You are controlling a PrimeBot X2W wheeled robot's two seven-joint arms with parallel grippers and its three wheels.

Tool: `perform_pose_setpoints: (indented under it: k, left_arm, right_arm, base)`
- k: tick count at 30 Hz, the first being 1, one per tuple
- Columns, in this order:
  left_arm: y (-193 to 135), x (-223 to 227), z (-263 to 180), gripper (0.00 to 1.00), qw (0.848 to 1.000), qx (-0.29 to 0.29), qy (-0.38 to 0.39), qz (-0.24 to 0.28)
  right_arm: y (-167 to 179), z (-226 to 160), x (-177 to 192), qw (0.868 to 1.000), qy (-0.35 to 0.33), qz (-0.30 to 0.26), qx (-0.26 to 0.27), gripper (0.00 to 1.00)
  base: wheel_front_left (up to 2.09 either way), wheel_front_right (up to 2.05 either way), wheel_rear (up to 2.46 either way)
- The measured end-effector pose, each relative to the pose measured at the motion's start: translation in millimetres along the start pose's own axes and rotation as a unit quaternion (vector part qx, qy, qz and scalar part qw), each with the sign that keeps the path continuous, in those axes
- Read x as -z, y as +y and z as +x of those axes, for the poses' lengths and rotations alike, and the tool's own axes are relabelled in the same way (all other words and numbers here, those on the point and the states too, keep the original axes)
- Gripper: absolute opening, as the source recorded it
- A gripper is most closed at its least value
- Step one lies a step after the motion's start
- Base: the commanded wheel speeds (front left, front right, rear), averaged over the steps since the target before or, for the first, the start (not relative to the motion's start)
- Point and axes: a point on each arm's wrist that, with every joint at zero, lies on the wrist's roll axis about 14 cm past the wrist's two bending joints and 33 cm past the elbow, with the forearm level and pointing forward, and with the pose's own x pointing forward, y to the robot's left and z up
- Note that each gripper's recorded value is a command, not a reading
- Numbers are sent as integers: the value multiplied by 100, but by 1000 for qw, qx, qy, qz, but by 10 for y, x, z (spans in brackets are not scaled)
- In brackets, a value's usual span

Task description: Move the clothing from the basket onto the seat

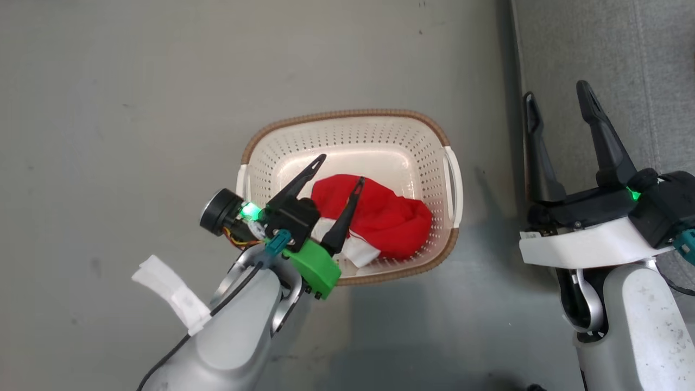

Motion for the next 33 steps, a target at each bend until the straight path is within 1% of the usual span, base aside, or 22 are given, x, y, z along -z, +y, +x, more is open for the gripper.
perform_pose_setpoints:
  k: [5, 6, 7, 13, 22, 33]
  left_arm:
    - [-169, 473, 201, 100, 997, 55, 60, -4]
    - [-203, 590, 230, 100, 995, 66, 76, -2]
    - [-243, 803, 279, 100, 991, 82, 103, -7]
    - [-325, 1311, 413, 100, 979, 115, 168, -24]
    - [-348, 1931, 546, 100, 959, 136, 244, -40]
    - [-417, 2411, 625, 100, 933, 145, 323, -69]
  right_arm:
    - [-51, 97, 278, 1000, 16, 4, 1, 100]
    - [-66, 109, 343, 1000, 21, 5, 2, 100]
    - [-89, 132, 456, 1000, 28, 5, 3, 100]
    - [-235, 122, 800, 998, 56, 6, 19, 100]
    - [-343, 39, 1240, 995, 95, 21, 32, 100]
    - [-529, -89, 1448, 991, 121, 18, 55, 100]
  base:
    - [0, 0, 0]
    - [0, 0, 0]
    - [0, 0, 0]
    - [0, 0, 0]
    - [0, 0, 0]
    - [0, 0, 0]
